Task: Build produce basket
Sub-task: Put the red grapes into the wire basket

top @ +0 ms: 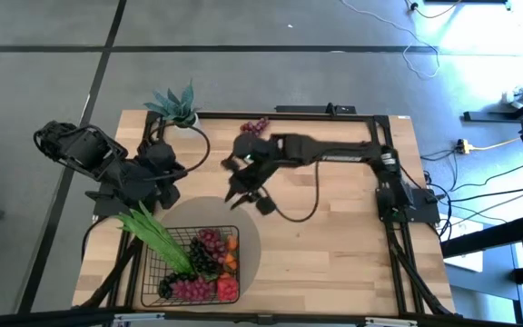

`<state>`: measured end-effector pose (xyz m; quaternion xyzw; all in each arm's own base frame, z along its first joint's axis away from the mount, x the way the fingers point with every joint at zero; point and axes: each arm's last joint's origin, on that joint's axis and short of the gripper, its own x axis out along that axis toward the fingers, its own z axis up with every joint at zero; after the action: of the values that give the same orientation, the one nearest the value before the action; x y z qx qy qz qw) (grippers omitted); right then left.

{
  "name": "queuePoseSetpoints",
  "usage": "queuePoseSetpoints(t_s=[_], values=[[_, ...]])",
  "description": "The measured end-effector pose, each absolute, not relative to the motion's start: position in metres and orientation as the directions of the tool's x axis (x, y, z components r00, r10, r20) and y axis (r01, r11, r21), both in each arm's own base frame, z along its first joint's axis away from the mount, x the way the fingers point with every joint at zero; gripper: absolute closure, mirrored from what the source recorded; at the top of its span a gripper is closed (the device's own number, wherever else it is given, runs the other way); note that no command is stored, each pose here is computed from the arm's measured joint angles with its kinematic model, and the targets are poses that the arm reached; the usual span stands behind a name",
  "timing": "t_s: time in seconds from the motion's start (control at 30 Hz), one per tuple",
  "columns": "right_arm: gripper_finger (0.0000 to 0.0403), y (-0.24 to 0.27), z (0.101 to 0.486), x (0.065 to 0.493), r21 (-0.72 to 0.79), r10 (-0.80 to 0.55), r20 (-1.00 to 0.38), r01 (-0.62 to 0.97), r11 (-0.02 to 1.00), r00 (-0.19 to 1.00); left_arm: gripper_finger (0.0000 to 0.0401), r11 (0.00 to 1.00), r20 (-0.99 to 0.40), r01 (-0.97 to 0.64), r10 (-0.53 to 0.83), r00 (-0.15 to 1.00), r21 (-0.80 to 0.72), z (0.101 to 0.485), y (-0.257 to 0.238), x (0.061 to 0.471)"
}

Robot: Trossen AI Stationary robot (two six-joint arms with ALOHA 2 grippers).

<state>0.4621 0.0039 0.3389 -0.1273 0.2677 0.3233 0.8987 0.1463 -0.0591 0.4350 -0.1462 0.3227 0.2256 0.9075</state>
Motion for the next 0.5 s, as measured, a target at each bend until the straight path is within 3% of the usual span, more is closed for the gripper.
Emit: queuePoseSetpoints(t_s=[0.27, 0.5], values=[[0.0307, -0.034, 0.378, 0.416, -0.050, 0.381, -0.642, -0.533, 0.845, 0.665, 0.0330, 0.793, -0.616, -0.606, 0.451, 0.646, -0.055, 0.433, -0.047, 0.157], [0.0307, -0.066, 0.407, 0.370, -0.099, 0.274, -0.695, -0.466, 0.879, 0.665, 0.0330, 0.677, -0.632, -0.736, 0.571, 0.524, 0.002, 0.426, -0.020, 0.179]])
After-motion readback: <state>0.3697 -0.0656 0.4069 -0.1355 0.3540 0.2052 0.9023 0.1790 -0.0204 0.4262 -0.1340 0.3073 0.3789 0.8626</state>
